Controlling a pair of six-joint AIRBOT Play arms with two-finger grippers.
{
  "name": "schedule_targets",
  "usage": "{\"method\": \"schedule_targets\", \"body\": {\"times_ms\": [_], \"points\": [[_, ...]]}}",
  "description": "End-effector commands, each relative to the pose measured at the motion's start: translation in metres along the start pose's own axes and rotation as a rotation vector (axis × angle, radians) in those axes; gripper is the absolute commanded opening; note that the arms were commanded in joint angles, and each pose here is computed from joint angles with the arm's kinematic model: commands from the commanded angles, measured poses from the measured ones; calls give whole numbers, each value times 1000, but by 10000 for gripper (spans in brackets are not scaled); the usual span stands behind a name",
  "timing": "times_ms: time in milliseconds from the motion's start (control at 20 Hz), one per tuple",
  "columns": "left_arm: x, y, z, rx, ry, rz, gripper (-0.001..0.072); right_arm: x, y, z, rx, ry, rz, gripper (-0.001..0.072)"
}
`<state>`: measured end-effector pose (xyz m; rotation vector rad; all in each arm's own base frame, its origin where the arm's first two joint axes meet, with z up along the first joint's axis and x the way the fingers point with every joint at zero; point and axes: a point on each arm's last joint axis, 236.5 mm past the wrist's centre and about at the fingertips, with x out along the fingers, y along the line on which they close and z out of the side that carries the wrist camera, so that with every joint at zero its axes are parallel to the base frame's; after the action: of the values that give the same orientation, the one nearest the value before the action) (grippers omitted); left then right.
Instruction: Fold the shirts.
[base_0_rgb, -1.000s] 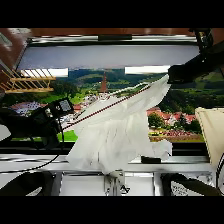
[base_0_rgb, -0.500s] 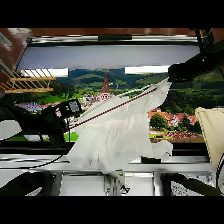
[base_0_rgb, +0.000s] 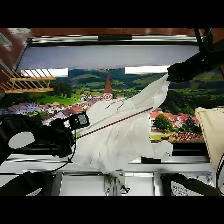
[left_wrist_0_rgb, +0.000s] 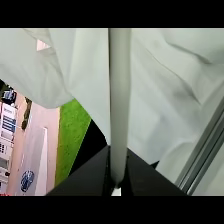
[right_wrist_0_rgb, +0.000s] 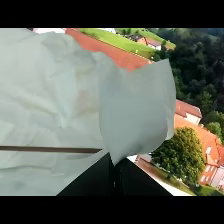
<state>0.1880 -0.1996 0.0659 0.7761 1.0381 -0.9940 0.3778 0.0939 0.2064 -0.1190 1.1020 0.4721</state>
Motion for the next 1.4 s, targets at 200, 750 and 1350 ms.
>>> {"method": "schedule_targets", "body": {"times_ms": [200,750,1350], "points": [[-1,24,-11,-148,-9,61,40,-33,21,-2,-118,-71,20,66],[29,7,45,19,-134,10,41,-38,75,-6,-228,-75,199,66],[71,-19,17,-161,-90,-177,40,-57,108,-6,-391,-138,49,66]]}}
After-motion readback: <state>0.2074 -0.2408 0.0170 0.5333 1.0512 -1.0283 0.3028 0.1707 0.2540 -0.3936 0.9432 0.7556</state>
